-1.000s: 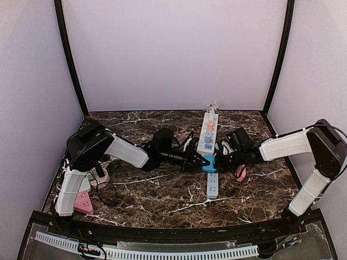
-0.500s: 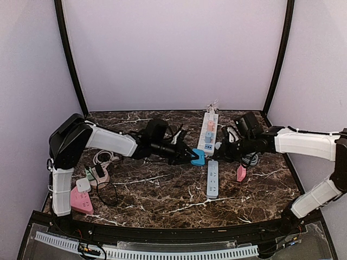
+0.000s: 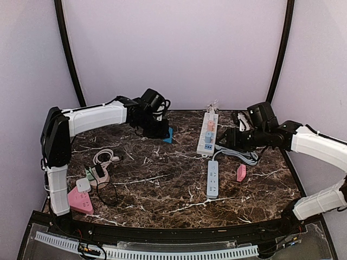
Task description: Pull the plug off the socket
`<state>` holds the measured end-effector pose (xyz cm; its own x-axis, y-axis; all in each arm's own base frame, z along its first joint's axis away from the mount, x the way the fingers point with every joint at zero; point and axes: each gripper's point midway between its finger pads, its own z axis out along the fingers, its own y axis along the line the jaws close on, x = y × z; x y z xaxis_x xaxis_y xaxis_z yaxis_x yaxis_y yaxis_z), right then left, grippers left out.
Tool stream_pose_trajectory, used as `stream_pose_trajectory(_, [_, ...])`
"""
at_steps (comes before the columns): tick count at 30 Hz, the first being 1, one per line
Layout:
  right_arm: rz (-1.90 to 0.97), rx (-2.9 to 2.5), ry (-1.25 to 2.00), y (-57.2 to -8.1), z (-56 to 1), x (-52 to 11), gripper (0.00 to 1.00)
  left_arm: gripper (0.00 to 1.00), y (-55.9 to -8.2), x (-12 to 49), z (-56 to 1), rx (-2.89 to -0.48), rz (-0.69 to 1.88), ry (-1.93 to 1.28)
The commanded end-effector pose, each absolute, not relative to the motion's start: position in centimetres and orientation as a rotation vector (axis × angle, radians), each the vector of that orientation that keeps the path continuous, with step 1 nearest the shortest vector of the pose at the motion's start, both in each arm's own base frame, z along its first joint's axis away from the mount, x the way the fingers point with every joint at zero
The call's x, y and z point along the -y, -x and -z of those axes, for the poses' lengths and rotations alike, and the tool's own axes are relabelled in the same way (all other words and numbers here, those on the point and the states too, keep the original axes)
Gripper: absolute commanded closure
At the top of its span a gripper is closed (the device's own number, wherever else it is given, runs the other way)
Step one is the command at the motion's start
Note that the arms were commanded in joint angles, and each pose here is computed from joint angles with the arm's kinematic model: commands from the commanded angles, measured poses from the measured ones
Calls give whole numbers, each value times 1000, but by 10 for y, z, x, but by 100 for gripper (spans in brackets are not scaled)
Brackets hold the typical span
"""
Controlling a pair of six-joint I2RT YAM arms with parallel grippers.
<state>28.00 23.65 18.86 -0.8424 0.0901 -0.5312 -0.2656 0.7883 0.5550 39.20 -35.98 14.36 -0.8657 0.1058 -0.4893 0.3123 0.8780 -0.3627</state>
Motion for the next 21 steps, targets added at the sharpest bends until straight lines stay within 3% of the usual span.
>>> stream_pose_trajectory(1, [-838, -2356, 146, -286, -209, -232, 40, 100, -415, 270, -152, -2591, 4, -333])
stream_pose_trajectory(13, [-827, -2308, 212, -285, -229, -229, 11, 94, -473, 167, -138, -2527, -742, -339])
stream_pose_trajectory(21, [-824, -2314, 224, -282, -227, -227, 9, 93, -491, 139, -108, -2558, -934, -370])
